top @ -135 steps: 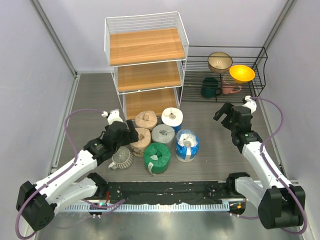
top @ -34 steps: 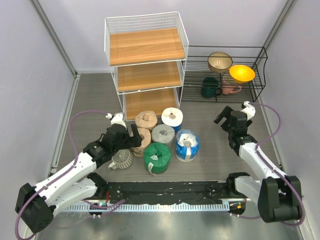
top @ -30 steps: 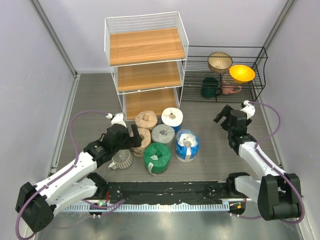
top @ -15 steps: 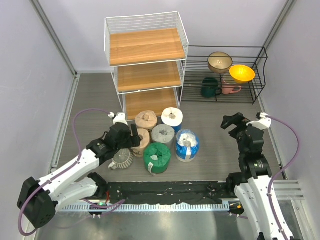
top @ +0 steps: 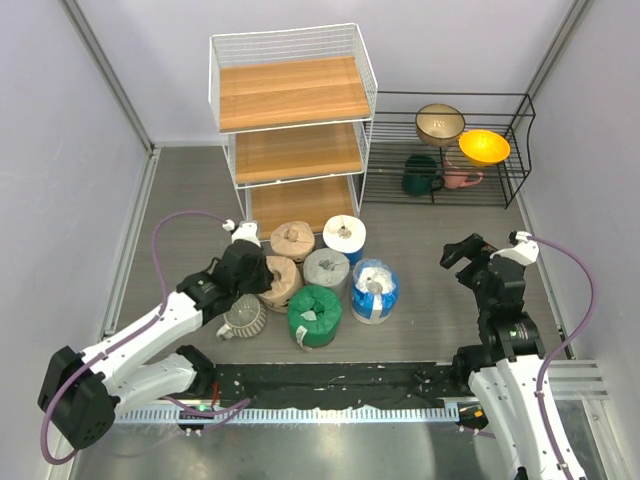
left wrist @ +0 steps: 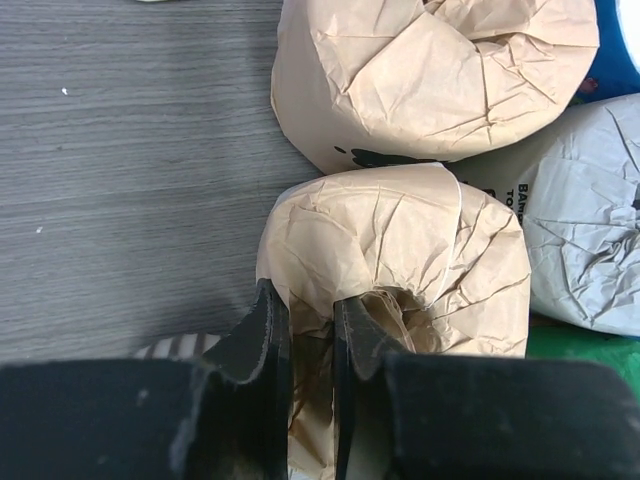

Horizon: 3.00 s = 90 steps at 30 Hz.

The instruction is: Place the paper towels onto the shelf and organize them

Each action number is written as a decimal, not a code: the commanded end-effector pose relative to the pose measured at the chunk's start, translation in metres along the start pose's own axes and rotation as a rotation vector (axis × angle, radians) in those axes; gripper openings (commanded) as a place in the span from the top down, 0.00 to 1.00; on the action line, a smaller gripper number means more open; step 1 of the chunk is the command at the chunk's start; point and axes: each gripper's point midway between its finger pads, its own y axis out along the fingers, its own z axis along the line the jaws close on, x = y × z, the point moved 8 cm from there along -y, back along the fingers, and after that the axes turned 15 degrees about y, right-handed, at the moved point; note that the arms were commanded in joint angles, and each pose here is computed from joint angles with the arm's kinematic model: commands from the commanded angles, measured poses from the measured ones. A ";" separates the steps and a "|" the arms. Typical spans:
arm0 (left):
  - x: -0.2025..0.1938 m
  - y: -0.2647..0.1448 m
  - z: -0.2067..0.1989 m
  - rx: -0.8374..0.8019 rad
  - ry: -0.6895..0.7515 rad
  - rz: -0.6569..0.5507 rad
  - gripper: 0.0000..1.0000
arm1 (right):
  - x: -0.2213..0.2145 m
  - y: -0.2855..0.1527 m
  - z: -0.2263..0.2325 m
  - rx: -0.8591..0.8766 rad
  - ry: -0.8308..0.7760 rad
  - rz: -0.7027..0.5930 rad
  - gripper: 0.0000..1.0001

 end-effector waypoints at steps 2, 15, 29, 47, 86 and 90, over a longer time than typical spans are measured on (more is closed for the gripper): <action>0.034 -0.021 -0.009 -0.060 -0.004 -0.091 1.00 | 0.003 0.006 0.008 0.030 0.036 -0.017 0.01; 0.073 -0.081 -0.007 -0.112 -0.023 -0.178 1.00 | -0.017 0.074 0.006 -0.037 0.000 0.033 0.01; 0.123 -0.143 -0.001 -0.130 -0.134 -0.435 1.00 | -0.030 0.099 0.001 -0.064 -0.030 0.084 0.01; 0.180 -0.142 -0.001 0.003 -0.180 -0.598 1.00 | -0.025 0.030 -0.006 0.042 -0.041 0.087 0.01; 0.263 -0.063 -0.045 -0.004 -0.446 -0.763 1.00 | -0.019 0.021 0.005 0.093 -0.057 0.120 0.01; 0.267 -0.071 -0.045 0.001 -0.459 -0.785 1.00 | -0.021 0.022 0.005 0.093 -0.060 0.129 0.01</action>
